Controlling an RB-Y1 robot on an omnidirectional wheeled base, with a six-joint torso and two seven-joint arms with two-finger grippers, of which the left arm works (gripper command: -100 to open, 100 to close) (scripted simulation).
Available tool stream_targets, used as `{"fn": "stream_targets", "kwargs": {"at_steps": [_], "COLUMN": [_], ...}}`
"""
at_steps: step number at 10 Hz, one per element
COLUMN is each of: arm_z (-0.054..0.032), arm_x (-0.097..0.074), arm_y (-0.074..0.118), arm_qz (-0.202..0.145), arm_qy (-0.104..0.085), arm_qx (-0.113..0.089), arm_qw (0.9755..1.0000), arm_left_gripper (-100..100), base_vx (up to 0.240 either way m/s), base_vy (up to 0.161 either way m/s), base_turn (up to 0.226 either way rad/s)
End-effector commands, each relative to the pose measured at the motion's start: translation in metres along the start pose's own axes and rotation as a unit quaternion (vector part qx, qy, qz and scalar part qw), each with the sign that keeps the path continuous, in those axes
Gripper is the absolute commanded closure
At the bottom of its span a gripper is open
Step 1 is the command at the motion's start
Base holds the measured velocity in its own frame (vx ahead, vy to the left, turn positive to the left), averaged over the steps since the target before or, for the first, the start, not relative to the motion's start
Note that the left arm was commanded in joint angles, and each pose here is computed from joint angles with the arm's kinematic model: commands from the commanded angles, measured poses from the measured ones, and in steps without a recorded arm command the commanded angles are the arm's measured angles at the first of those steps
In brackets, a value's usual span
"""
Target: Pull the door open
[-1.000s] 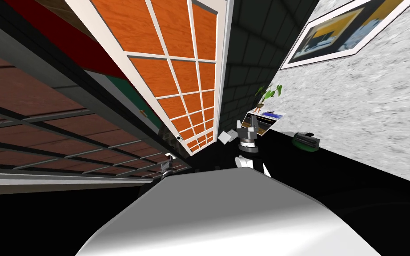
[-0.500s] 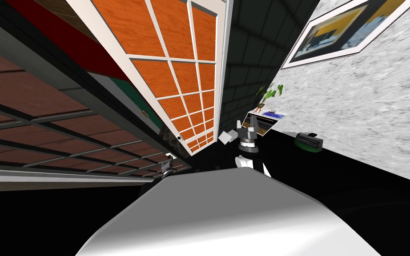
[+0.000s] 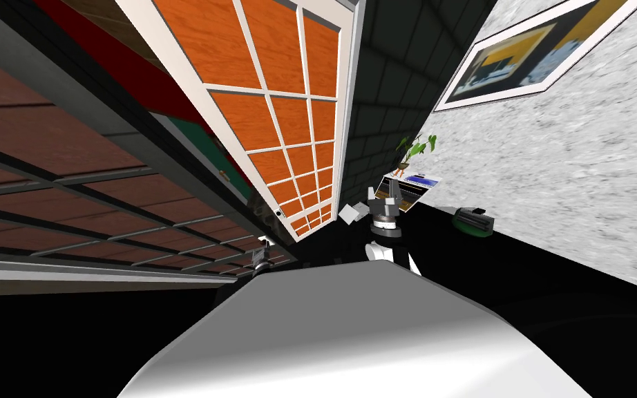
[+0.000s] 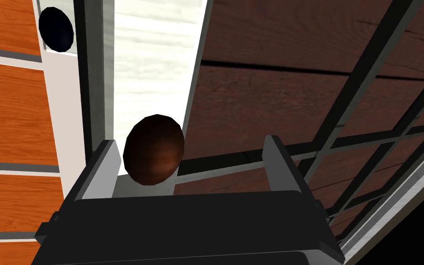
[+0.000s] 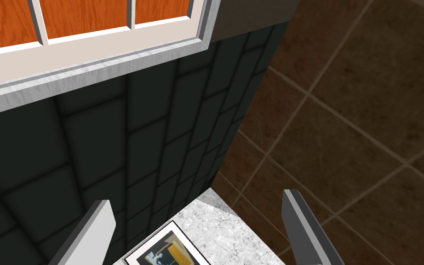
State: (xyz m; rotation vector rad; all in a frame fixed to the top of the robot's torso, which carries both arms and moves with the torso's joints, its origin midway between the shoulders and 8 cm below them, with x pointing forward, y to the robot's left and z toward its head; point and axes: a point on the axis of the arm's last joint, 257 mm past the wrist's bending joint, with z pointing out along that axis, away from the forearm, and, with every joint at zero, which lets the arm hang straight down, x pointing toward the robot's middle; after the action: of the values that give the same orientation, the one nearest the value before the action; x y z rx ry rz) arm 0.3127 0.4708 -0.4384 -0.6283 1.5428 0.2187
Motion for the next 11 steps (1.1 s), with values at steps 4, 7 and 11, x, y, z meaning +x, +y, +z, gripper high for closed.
{"fn": "stream_targets", "kwargs": {"at_steps": [4,7,11], "arm_z": [0.0003,0.0028,0.0049], "arm_x": [-0.0006,-0.0025,-0.0040], "arm_y": [0.0135,0.0141,0.0145], "arm_qz": [-0.060,-0.101,-0.143], "arm_qy": [0.003,0.000,-0.002], "arm_qx": [-0.010,-0.010,-0.010], "arm_qw": [0.9981,0.9948,0.9896], "arm_left_gripper": [100,100,100], "base_vx": [-0.032,-0.030,-0.033], "base_vy": [0.016,0.014,0.016], "base_turn": [-0.055,-0.062,-0.046]}}
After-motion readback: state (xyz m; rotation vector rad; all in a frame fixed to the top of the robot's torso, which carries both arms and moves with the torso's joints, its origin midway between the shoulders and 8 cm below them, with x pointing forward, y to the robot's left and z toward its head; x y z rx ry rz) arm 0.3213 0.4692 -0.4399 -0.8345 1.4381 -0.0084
